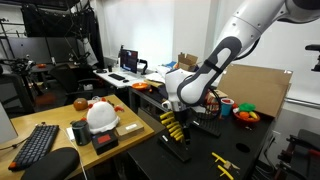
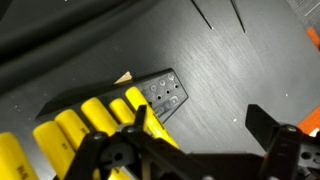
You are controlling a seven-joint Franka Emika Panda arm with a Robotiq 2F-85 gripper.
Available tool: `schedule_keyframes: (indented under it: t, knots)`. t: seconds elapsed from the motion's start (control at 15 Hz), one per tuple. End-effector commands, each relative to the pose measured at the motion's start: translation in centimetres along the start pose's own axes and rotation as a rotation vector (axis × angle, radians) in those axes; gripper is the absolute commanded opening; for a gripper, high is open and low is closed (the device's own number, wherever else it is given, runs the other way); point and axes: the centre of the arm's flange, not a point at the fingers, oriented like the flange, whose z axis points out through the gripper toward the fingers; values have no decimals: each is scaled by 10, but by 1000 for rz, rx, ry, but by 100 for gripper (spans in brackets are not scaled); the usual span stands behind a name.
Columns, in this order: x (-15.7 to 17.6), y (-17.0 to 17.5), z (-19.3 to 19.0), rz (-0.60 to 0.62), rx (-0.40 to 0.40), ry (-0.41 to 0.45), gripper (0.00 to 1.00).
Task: Detach the smallest yellow object from the stand and put it on the table
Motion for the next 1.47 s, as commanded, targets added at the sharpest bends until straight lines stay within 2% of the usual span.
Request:
schedule_keyframes:
  t: [0.0, 0.6, 1.07, 1.4]
  knots:
    - [17, 4, -2, 5, 5, -2, 100]
    - [28, 17, -5, 8, 26, -37, 100]
    - [29, 14, 6, -37, 49, -103, 100]
    - [29, 12, 22, -52, 42, -103, 100]
